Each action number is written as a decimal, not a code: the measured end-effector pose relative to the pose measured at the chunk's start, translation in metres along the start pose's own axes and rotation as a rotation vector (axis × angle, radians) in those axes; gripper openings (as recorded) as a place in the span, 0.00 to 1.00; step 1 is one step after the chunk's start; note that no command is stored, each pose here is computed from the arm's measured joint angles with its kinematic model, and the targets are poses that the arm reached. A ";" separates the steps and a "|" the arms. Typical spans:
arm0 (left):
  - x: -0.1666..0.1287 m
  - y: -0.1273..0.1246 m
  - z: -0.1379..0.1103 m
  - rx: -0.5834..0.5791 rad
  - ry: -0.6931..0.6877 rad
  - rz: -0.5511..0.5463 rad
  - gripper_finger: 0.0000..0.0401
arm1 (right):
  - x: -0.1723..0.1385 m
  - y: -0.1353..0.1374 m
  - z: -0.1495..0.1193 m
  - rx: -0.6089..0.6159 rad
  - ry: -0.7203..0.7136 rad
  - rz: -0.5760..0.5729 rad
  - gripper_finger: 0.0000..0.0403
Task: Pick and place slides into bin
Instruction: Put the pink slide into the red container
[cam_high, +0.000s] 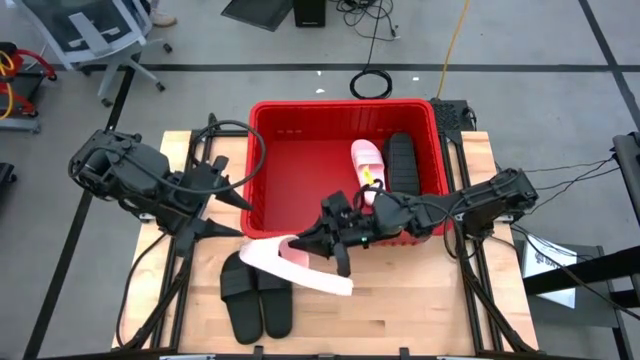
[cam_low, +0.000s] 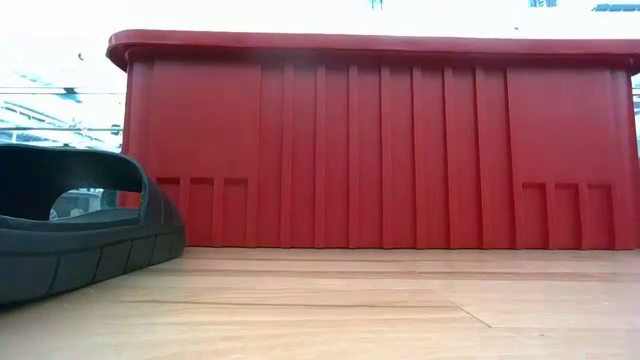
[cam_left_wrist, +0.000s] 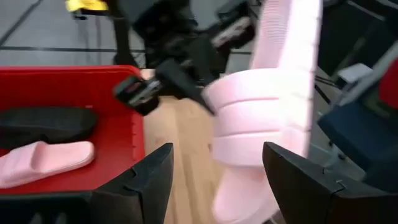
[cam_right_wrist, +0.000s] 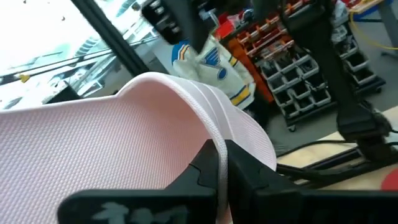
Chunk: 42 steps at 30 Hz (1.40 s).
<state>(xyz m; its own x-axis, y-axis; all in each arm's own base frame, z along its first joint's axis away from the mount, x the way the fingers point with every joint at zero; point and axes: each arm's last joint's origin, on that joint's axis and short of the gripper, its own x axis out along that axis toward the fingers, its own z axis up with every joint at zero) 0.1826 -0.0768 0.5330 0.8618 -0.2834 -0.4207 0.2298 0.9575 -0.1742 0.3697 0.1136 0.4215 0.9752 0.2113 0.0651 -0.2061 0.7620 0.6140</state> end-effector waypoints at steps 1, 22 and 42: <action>0.000 0.000 0.000 0.007 0.003 -0.012 0.60 | 0.000 -0.001 0.000 0.003 -0.002 -0.003 0.00; -0.001 -0.003 -0.009 -0.028 0.107 -0.075 0.60 | 0.001 -0.010 0.023 0.007 -0.147 0.030 0.00; -0.001 -0.004 -0.010 -0.020 0.111 -0.074 0.60 | 0.001 -0.020 0.033 0.116 -0.163 0.037 0.00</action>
<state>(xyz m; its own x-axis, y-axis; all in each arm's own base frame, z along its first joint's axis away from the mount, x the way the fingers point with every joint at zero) 0.1765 -0.0805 0.5254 0.7872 -0.3587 -0.5016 0.2814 0.9327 -0.2255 0.3769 0.0784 0.4354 0.9691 0.1288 0.2104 -0.2409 0.6779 0.6946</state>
